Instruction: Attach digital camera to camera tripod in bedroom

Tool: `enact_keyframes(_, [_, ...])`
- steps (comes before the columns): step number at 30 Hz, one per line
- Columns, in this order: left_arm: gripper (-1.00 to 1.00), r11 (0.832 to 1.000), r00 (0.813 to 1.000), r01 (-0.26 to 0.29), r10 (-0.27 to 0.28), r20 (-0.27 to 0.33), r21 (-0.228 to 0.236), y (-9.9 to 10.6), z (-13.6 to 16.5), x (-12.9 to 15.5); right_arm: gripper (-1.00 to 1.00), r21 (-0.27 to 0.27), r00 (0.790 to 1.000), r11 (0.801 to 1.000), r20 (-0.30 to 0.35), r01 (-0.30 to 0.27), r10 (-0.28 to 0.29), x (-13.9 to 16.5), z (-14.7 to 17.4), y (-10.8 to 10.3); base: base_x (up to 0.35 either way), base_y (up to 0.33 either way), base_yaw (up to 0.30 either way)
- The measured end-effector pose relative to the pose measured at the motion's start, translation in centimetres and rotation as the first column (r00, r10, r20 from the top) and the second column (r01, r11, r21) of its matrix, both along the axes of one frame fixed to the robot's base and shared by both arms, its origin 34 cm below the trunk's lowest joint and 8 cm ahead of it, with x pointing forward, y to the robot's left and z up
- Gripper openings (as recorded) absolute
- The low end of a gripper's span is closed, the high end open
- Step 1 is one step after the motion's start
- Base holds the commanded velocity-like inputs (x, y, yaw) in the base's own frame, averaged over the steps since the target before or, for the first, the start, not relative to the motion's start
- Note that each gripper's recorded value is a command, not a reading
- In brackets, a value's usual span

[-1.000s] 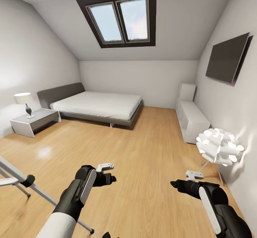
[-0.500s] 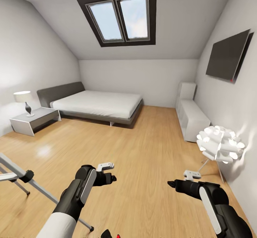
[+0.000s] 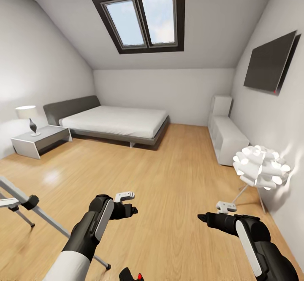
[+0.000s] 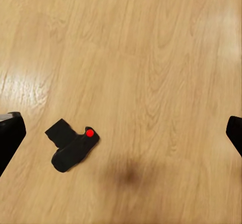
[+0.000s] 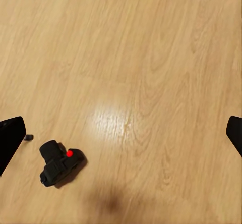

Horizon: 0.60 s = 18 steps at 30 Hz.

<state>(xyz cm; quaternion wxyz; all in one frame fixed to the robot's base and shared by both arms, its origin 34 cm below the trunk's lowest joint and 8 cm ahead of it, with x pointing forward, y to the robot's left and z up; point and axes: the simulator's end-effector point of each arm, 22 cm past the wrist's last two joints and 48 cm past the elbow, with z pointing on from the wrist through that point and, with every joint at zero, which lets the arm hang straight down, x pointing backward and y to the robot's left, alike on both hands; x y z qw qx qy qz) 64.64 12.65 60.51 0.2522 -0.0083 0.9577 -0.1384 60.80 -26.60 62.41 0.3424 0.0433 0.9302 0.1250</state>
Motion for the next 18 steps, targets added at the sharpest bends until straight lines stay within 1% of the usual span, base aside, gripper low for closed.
enact_keyframes(14, [1.0, 1.0, 1.0, -0.001, 0.001, 0.003, -0.003, 0.0, -2.8, -0.5, 1.0, -0.001, 1.0, 1.0, 0.0, 0.001, -0.001, -0.6, -2.9, -0.1, 0.0, 0.0, 0.0])
enact_keyframes(18, [1.0, 1.0, 1.0, -0.005, 0.005, 0.002, 0.0, 0.3, -3.8, -0.7, 1.0, -0.01, 1.0, 1.0, 0.006, 0.001, -0.001, -0.7, -3.6, -0.3, 0.0, 0.0, 0.0])
